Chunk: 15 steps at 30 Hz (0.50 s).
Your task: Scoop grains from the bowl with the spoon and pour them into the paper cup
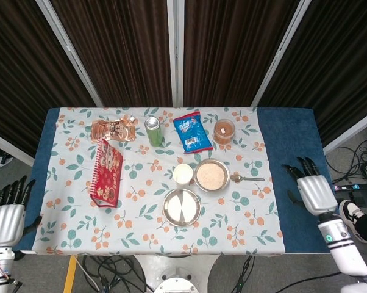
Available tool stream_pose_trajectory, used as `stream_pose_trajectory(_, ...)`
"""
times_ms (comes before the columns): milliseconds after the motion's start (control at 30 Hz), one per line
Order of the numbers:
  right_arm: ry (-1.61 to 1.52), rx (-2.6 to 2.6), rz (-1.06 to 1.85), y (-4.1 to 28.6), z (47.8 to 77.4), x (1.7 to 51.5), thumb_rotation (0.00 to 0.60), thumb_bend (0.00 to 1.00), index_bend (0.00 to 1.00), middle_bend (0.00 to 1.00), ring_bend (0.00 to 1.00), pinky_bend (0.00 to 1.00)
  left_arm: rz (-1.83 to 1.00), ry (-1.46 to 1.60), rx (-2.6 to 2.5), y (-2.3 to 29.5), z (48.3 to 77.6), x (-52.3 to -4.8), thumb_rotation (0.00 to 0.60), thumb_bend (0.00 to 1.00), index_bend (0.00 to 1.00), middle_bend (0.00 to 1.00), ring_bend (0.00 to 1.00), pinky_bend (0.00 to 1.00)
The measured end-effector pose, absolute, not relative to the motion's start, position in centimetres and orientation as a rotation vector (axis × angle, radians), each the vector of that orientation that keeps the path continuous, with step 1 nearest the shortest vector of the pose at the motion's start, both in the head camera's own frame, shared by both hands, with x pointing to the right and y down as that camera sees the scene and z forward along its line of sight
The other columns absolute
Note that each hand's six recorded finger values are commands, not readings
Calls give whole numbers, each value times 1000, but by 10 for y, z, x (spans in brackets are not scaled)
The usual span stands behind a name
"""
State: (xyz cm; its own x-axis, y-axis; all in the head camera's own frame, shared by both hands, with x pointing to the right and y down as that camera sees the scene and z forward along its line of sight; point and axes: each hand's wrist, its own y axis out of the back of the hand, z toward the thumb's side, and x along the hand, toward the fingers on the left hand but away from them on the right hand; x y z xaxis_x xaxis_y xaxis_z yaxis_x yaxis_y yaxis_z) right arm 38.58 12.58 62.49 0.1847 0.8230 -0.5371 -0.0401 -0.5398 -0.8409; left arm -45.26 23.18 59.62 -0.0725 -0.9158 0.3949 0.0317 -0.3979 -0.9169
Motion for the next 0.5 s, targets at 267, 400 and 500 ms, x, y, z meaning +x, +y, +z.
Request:
stream_pose_trajectory(267,-588,-1739,1520,102,698,346,600,298,387,333,13,10,-1588,997,-1443,234,600,-455,600,263,128,100,47,110)
stream_pose_trajectory(400,-554,-1725,1540,98,722,334,600,299,428,373,40,25,-1593,995,-1448,235,602,-455,600,262,127,100,46,110)
stream_pose_trajectory(500,-536,-1715,1552,98,733,329,600,298,446,408,63,30,-1595,994,-1451,236,603,-455,600,262,127,100,47,110)
